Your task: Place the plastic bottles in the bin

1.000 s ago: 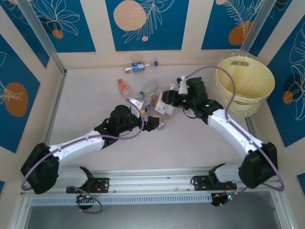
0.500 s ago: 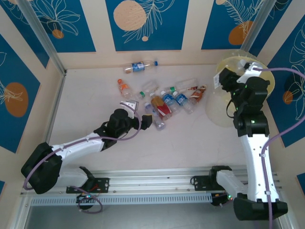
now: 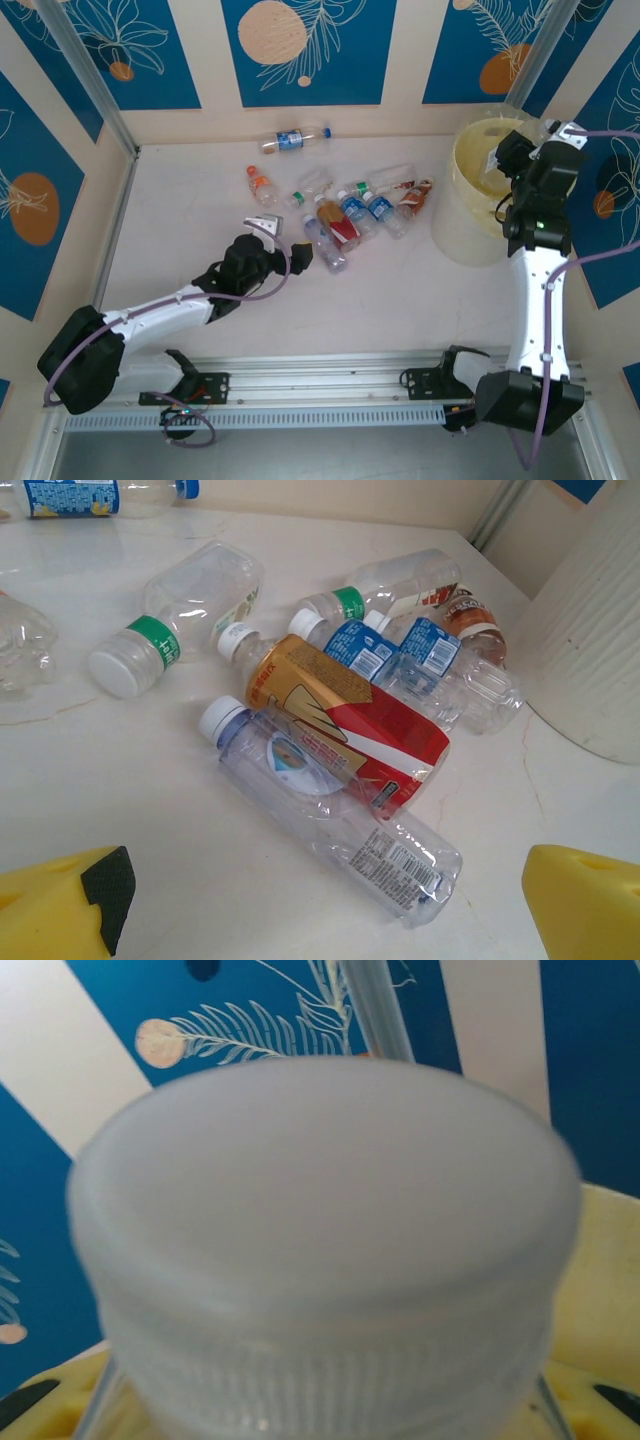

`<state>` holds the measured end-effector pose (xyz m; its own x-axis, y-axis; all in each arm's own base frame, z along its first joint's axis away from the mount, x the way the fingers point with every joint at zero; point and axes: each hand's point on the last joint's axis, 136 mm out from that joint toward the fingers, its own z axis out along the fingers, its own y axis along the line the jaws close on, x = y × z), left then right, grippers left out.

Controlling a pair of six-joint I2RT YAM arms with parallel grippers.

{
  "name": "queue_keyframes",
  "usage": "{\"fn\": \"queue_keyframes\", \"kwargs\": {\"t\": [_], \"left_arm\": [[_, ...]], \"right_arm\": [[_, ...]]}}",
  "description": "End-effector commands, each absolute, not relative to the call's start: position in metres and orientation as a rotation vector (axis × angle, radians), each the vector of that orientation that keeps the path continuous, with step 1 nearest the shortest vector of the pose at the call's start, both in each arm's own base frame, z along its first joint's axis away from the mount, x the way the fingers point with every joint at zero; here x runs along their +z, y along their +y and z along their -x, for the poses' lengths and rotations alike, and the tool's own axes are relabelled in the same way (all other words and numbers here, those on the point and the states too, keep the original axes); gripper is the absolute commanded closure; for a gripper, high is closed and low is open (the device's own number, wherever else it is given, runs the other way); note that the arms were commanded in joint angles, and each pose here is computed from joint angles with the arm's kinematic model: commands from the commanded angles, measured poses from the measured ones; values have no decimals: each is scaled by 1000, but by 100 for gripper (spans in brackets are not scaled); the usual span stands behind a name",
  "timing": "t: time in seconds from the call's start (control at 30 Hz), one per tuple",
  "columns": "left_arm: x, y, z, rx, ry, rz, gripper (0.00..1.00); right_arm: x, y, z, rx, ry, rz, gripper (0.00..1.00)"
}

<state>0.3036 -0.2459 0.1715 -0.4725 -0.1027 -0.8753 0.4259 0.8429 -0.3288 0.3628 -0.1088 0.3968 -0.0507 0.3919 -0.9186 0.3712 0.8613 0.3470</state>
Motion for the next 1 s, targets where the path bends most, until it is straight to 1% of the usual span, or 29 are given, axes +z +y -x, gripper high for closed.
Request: {"fn": "queue_keyframes", "kwargs": {"t": [0.0, 0.23, 0.43, 0.53, 0.57, 0.6, 0.67, 0.7, 0.83, 0.97], "left_arm": [[179, -239, -308, -629, 1943, -191, 0], [172, -234, -308, -607, 1956, -176, 0], [167, -231, -310, -587, 1967, -174, 0], [163, -231, -310, -580, 1976, -181, 0], [163, -231, -311, -576, 1977, -181, 0], [161, -231, -311, -574, 1980, -181, 0], [159, -230, -311, -570, 1985, -178, 0], [158, -229, -311, -566, 1987, -176, 0], [158, -228, -312, -564, 1989, -172, 0], [156, -226, -313, -563, 1992, -165, 0]], "right_arm": [[377, -126, -371, -92, 1708, -621, 83], [312, -106, -391, -25, 2036, -517, 77], [268, -98, -391, -11, 2320, -500, 76], [253, -102, -388, -59, 2428, -559, 72], [249, -104, -388, -74, 2455, -588, 70], [243, -105, -388, -86, 2485, -614, 64], [237, -104, -393, -98, 2510, -633, 41], [237, -104, -396, -110, 2510, -630, 38], [259, -86, -414, -83, 2449, -549, 31], [295, -62, -426, 46, 2336, -495, 27]]}}
